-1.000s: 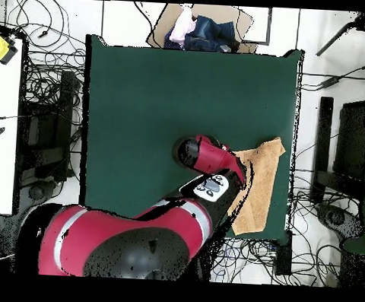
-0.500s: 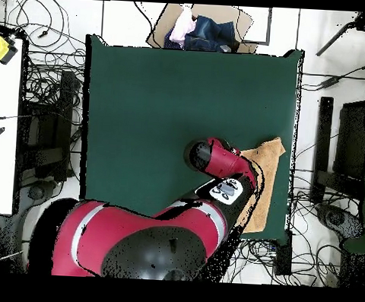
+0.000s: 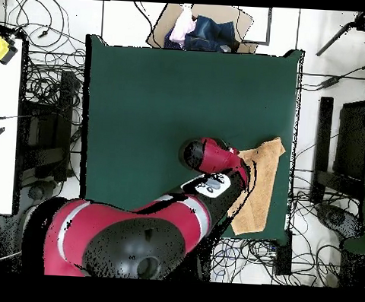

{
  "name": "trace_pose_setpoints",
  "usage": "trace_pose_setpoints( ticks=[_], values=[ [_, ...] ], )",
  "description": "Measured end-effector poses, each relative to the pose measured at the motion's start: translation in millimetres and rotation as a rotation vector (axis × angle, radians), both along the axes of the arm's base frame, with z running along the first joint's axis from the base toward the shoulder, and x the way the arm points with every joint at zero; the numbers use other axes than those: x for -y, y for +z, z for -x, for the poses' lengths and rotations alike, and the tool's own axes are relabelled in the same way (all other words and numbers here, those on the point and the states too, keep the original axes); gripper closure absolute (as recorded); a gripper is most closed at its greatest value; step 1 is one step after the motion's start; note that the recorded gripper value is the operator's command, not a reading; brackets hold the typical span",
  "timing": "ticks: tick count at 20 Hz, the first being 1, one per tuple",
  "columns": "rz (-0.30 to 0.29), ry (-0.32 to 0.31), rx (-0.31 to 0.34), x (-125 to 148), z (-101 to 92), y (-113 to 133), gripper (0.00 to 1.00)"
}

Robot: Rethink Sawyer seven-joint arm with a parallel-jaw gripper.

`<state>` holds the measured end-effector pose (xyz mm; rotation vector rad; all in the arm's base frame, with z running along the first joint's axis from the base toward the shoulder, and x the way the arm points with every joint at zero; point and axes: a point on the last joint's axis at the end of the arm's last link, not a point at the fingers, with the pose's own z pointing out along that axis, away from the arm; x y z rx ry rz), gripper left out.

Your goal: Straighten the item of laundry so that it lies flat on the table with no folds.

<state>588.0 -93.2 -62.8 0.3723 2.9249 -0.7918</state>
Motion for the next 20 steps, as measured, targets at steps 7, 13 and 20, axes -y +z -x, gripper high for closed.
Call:
trace_pose_setpoints(
  ticks=[7, 13, 20],
  values=[
    [0.051, 0.038, -0.017, -6.3, 0.7, -2.0, 0.00],
    [0.094, 0.069, -0.022, -8.7, 4.2, -4.2, 0.00],
    [0.127, 0.085, -0.030, -11.3, 7.0, -5.9, 0.00]
  ],
)
